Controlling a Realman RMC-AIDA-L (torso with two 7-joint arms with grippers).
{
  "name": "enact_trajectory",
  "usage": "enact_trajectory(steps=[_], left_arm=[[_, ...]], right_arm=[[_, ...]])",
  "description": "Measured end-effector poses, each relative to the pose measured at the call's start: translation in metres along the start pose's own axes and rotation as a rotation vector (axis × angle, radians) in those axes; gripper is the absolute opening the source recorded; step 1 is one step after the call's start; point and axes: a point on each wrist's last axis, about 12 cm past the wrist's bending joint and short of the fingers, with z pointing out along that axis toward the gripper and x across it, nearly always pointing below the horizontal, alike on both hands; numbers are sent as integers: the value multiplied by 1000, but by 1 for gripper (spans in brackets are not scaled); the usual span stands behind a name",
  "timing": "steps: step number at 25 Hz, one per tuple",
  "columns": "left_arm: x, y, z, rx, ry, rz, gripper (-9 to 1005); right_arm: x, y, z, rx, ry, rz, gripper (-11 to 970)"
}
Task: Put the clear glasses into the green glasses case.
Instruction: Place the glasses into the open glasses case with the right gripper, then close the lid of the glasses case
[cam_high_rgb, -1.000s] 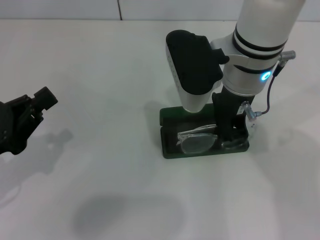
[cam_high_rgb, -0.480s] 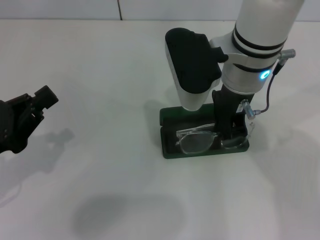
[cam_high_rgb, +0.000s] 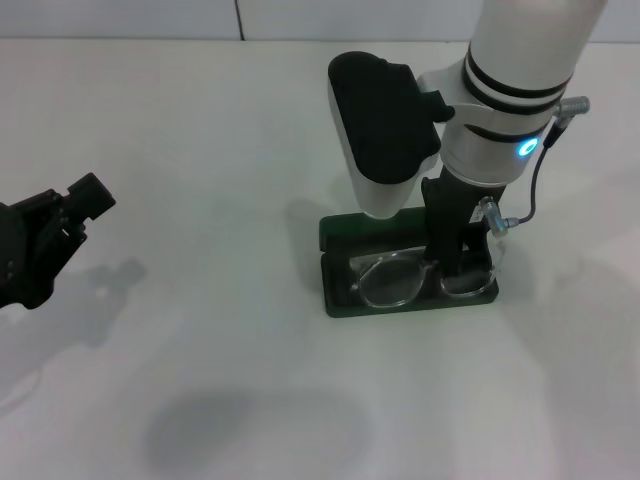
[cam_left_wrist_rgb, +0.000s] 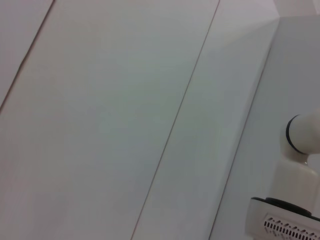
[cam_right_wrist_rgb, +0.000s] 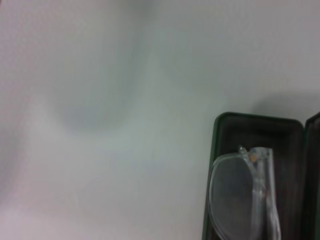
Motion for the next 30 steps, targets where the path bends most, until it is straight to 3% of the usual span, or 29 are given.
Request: enact_trajectory(steps=[18,24,30], left_arm=[[0,-2,-2,7,-3,-2,65],[0,-2,-1,10,-4,-6,66],[-5,1,2,20,-2,-4,66]], right_arm=[[1,12,-7,43,-37,-14,152],[3,29,-16,78,-103,-23,153],[23,52,-41,166,-229,37,154]])
